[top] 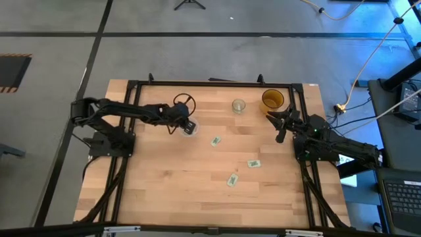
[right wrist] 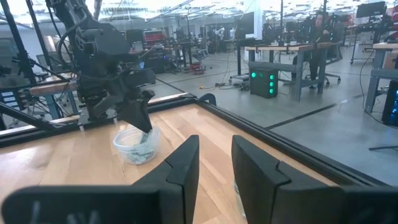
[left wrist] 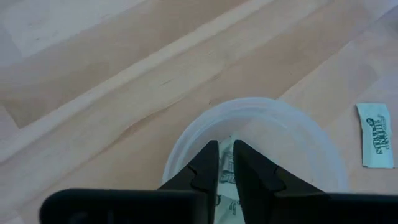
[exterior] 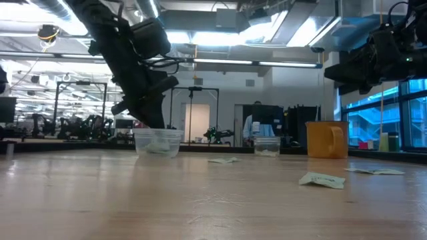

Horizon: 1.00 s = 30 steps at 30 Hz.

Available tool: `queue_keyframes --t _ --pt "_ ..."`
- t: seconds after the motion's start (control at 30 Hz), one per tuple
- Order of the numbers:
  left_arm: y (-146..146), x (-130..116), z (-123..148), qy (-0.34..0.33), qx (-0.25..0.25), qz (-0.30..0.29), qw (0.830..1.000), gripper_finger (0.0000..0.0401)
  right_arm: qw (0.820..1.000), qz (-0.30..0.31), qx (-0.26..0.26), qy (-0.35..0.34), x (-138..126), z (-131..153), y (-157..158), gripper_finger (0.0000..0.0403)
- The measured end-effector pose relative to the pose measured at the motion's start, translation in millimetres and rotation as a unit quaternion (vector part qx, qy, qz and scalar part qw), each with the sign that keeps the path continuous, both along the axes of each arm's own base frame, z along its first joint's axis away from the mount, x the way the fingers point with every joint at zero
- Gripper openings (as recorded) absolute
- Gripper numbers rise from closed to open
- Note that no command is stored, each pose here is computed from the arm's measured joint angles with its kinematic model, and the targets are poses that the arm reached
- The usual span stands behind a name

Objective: Pick and place Stevia / Truvia into bins
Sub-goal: Put the stevia packet into the transparent container

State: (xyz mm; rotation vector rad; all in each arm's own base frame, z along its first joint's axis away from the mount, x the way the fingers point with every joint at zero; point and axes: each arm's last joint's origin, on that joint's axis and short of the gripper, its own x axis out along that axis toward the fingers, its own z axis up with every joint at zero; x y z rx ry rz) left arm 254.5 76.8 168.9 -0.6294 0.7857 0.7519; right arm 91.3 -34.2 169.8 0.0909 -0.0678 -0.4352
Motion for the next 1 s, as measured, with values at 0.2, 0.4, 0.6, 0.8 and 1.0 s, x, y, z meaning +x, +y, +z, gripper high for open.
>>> queue_keyframes --t 0.2,0.4,0.6,0.8,1.0 --pt "-1 -2 8 -0.016 0.005 0.001 1.000 0.0079 1.000 0.000 0.000 -0.001 0 0 0 0.0099" --pt "-2 -8 27 -0.046 0.027 -0.016 0.998 0.0095 0.999 0.002 0.025 -0.030 0 3 0 0.0099" --pt "-18 -22 72 -0.129 0.102 -0.070 0.984 0.0097 0.989 0.045 0.052 -0.128 -2 19 3 0.0099" --pt "-40 -54 124 -0.243 0.195 -0.060 0.948 0.0098 0.979 0.122 0.033 -0.159 -5 36 8 0.0099" --pt "-57 -81 147 -0.297 0.214 -0.080 0.927 0.0098 0.985 0.147 0.003 -0.093 -1 74 10 0.0099"
